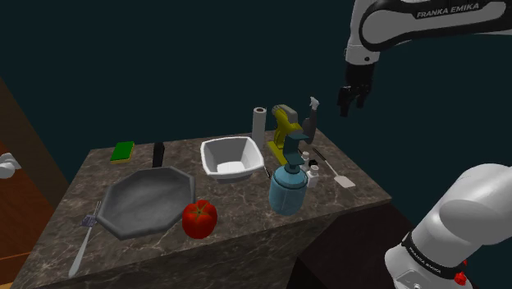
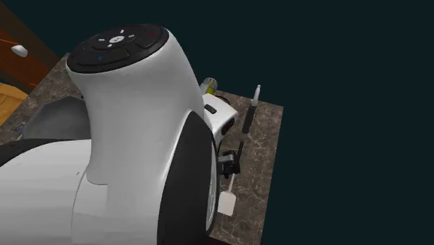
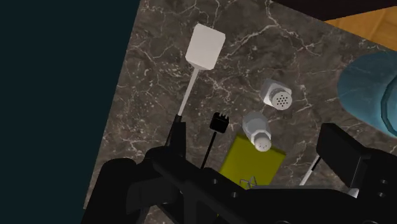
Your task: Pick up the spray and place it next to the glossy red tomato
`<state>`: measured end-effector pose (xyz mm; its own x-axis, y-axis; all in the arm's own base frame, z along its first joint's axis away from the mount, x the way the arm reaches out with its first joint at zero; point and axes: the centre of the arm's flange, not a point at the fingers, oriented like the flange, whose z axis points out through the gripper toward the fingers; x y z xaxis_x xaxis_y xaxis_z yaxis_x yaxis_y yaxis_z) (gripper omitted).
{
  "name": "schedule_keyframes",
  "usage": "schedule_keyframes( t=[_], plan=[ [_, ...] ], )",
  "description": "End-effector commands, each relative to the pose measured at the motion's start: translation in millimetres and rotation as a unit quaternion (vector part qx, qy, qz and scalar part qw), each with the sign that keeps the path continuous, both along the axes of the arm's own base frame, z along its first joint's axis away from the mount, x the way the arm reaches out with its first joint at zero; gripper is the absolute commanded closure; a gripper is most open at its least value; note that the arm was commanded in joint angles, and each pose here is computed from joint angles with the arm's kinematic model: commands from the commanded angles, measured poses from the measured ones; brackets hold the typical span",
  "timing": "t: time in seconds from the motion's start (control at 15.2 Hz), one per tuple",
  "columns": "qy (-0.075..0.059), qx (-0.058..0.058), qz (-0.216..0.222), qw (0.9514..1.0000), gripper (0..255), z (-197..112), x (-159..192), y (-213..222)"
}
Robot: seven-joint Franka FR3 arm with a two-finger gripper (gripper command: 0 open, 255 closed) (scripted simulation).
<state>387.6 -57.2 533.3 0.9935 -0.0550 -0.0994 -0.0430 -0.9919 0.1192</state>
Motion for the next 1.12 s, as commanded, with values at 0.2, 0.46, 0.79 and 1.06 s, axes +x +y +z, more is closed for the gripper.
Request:
schedule_keyframes(
  t=[0.2, 0.46, 0.79, 1.06],
  plan=[
    [-0.017, 0.008, -0.027, 0.9995, 0, -14, 53, -35],
    [-0.029, 0.015, -0.049, 0.9983, 0, -27, 92, -66],
    [-0.045, 0.024, -0.076, 0.9958, 0, -41, 140, -107],
    [-0.058, 0.031, -0.097, 0.9931, 0, -53, 177, -141]
  ],
)
